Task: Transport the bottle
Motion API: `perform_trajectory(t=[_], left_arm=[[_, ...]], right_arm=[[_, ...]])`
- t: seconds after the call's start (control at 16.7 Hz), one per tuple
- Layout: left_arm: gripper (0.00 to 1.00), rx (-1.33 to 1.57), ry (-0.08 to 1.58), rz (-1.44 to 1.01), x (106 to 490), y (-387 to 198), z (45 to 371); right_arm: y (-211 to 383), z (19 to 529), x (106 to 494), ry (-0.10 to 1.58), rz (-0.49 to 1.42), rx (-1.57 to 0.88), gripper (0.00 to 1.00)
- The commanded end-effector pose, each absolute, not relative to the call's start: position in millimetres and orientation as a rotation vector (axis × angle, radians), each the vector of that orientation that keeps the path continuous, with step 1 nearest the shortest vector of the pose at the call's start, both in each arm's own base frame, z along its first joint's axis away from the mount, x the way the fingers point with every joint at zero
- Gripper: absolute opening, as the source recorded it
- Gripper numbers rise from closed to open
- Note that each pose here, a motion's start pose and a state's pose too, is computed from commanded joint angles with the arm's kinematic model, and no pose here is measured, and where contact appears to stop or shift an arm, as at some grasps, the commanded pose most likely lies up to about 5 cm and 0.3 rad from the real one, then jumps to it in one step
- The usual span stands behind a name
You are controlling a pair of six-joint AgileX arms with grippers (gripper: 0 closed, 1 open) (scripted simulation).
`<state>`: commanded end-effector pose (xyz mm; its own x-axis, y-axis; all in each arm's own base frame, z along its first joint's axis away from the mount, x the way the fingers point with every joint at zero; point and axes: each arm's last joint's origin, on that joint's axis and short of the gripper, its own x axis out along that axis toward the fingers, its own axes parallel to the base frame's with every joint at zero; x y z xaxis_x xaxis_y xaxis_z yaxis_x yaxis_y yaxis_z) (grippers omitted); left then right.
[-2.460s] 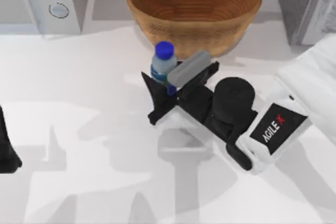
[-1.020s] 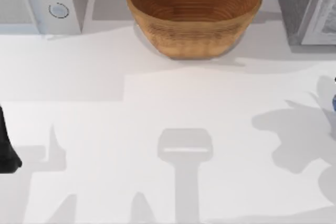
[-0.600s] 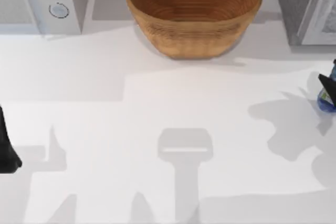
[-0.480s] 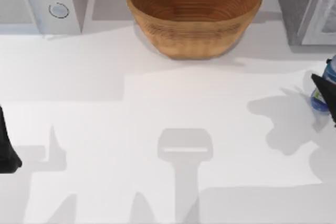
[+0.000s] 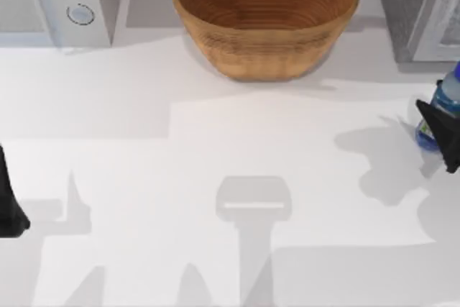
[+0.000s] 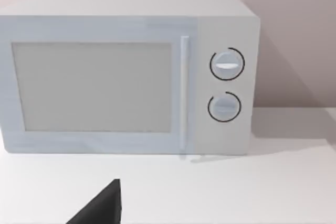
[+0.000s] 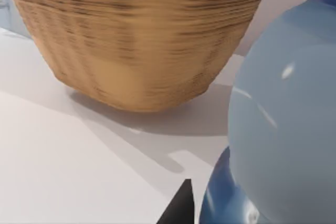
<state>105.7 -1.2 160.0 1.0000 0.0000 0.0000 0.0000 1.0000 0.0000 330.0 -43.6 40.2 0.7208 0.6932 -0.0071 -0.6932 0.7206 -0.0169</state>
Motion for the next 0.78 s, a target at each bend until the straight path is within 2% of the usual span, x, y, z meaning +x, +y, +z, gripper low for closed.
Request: perform_trajectory(t=[0.66, 0.78], left_arm=[[1.0, 0.0, 0.0, 0.0, 105.7, -1.2, 160.0], [1.0, 0.0, 0.0, 0.0, 105.7, -1.2, 160.0]], right_arm=[[-43.6, 40.2, 330.0, 0.0, 0.766, -0.019, 0.98], [-43.6, 40.2, 330.0, 0.0, 0.766, -0.019, 1.0]])
